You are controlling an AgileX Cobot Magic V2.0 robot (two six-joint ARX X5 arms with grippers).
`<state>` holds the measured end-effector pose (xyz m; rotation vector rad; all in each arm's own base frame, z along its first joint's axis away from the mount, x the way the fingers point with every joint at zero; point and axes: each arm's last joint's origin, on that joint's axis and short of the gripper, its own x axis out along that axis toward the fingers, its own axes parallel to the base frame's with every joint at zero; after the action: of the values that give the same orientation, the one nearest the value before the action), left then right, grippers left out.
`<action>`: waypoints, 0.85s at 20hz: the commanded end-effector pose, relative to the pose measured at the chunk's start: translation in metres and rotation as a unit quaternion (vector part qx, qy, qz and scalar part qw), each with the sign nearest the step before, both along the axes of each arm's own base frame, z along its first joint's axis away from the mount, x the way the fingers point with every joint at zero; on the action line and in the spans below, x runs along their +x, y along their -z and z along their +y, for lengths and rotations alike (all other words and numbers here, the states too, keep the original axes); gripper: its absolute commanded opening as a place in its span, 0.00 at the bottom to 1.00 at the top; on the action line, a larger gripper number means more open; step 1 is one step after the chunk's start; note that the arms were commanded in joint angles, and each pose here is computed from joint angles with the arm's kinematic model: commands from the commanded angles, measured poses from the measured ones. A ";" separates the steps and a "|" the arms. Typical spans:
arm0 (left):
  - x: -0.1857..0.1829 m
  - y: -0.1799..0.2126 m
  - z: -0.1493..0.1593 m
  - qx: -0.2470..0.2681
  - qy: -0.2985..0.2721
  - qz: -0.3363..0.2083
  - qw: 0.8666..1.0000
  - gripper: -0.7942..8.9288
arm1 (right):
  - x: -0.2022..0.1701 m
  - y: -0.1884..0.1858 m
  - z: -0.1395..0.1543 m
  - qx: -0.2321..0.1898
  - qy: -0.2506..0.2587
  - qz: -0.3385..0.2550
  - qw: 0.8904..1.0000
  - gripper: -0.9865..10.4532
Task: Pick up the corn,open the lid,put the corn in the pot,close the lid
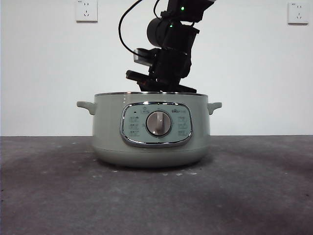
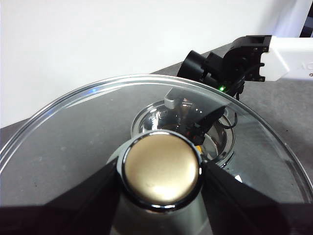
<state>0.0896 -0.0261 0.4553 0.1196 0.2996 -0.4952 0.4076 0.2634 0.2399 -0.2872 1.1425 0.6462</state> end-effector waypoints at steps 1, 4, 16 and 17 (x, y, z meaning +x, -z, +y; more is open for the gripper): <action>-0.005 -0.008 0.001 -0.010 0.002 -0.034 0.999 0.07 | 0.001 0.011 0.003 -0.015 -0.005 0.008 1.000 0.08; -0.005 -0.008 0.001 -0.010 0.002 -0.034 0.999 0.07 | 0.001 0.011 0.003 -0.018 -0.004 0.008 1.000 0.11; 0.007 -0.007 -0.001 -0.008 0.002 -0.024 1.000 0.07 | -0.029 -0.123 -0.013 0.047 0.013 -0.054 0.997 0.42; 0.012 -0.006 -0.002 -0.006 0.002 -0.020 1.000 0.07 | -0.036 -0.139 -0.018 0.063 0.011 -0.069 0.996 0.42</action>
<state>0.1063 -0.0295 0.4519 0.1178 0.3422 -0.4978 0.3749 0.2455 0.3784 -0.2183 0.9426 0.6667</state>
